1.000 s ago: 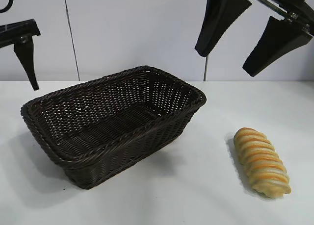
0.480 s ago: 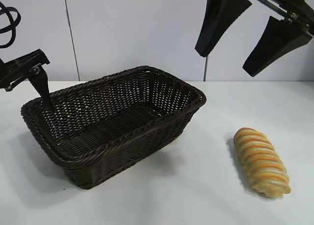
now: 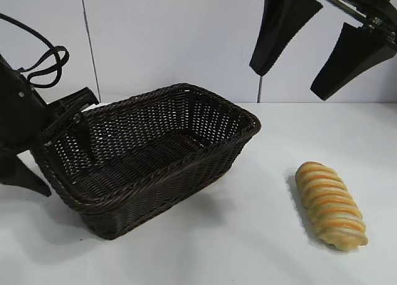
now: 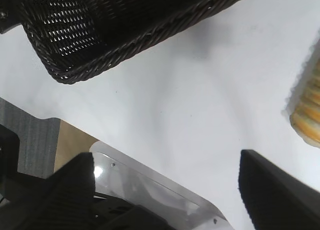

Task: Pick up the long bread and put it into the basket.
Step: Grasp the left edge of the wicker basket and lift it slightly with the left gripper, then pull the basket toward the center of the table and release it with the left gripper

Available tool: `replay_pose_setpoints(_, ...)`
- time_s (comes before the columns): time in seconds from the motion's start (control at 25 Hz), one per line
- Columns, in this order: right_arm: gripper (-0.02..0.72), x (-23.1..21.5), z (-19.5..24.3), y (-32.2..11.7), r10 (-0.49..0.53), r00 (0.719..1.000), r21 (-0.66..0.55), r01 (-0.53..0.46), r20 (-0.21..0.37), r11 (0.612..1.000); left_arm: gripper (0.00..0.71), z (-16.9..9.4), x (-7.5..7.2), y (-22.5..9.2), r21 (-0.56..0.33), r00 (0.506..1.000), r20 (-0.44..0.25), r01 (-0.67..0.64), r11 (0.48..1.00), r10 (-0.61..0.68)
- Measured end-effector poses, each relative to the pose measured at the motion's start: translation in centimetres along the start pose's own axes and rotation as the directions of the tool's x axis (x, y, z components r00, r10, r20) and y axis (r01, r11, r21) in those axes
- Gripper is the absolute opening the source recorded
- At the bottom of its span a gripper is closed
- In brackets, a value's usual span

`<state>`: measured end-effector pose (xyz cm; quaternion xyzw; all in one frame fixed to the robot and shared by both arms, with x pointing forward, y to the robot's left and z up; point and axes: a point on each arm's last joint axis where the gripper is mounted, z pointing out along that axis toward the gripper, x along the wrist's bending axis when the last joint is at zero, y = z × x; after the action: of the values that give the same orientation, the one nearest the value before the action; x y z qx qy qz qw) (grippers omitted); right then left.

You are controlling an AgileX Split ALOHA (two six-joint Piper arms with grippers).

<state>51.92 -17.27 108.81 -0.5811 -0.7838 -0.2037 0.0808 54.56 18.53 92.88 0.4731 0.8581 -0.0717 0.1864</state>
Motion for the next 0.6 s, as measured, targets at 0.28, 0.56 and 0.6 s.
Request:
replay_pose_setpoints(0.28,0.544,0.0,0.0,0.0,-0.001,1.0,0.001,0.001,0.002,1.0,0.097,-0.7,0.2,-0.3,0.026,0.999,-0.026,-0.028,0.999,0.029)
replay_pose_setpoints(0.56,0.544,0.0,0.0,0.0,-0.001,1.0,0.001,0.001,0.003,1.0,0.097,-7.4,-1.0,2.6,0.046,0.987,-0.028,-0.154,0.987,0.156)
replay_pose_setpoints(0.6,0.544,0.0,0.0,0.0,-0.001,1.0,0.001,0.001,0.003,1.0,0.097,-8.4,-1.4,3.3,0.042,0.983,-0.019,-0.184,0.982,0.185)
